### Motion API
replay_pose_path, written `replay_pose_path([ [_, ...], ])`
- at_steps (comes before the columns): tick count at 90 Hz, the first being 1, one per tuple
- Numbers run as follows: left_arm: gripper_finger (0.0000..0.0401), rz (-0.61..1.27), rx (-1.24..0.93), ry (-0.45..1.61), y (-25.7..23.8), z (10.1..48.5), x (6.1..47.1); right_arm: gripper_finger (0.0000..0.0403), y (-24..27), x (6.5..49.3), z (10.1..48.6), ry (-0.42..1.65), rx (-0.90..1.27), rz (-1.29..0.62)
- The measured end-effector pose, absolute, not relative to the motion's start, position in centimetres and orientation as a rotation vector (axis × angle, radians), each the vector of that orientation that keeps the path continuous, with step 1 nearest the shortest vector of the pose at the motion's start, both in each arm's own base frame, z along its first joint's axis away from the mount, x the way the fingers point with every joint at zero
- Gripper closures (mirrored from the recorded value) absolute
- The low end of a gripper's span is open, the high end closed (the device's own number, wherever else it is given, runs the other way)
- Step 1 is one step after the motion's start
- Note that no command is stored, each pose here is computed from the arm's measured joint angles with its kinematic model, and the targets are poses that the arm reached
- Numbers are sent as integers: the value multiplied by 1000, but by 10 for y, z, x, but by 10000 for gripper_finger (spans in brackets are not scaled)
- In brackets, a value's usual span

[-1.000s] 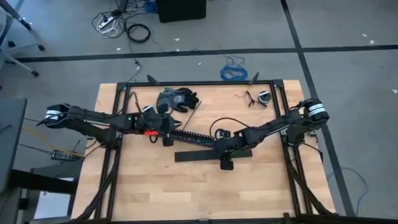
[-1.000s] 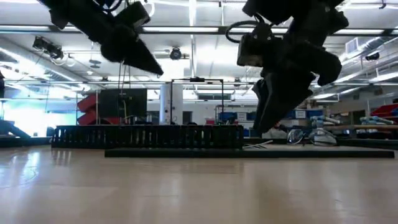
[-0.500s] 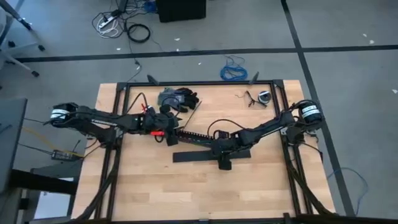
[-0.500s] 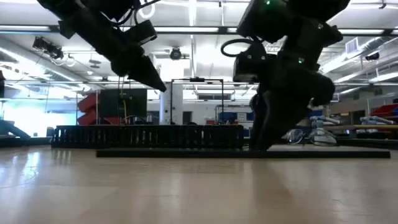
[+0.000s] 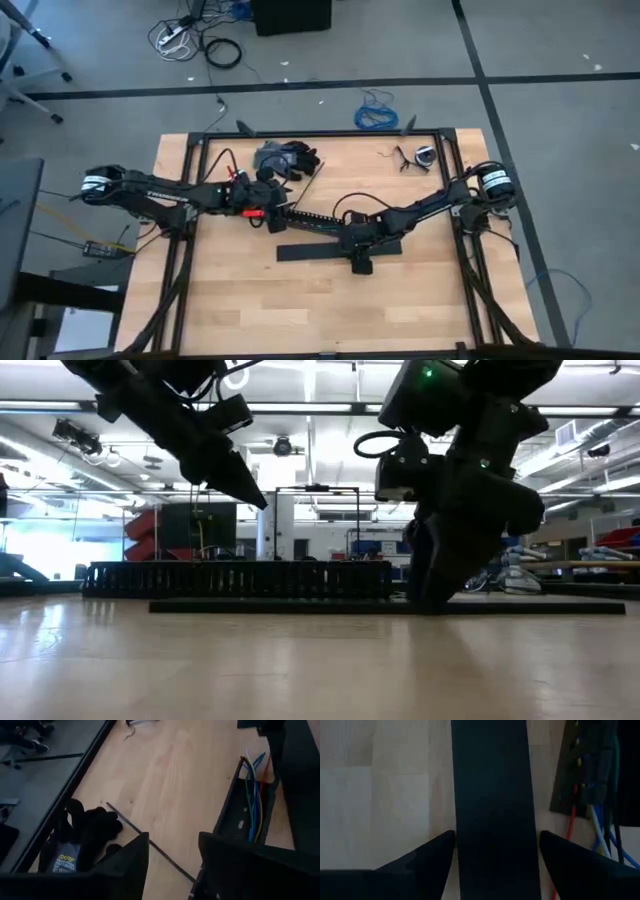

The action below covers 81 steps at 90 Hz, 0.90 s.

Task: Ziptie cables
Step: Close the black cable duct cover

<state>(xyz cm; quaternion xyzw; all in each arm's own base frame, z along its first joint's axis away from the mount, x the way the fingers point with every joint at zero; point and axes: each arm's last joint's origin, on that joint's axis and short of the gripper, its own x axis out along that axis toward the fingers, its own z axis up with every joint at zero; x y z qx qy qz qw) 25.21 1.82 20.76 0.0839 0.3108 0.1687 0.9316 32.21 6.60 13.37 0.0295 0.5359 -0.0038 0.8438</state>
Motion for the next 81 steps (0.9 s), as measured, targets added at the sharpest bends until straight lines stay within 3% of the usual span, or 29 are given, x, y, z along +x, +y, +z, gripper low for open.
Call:
replay_pose_path([
  [41,233,345,172,643,18,207,252,184,72,316,138,1157,122,9],
  [67,233,341,184,640,18,207,252,185,78,311,159,1095,143,35],
  [81,233,338,191,640,18,208,252,212,79,308,175,1036,146,43],
])
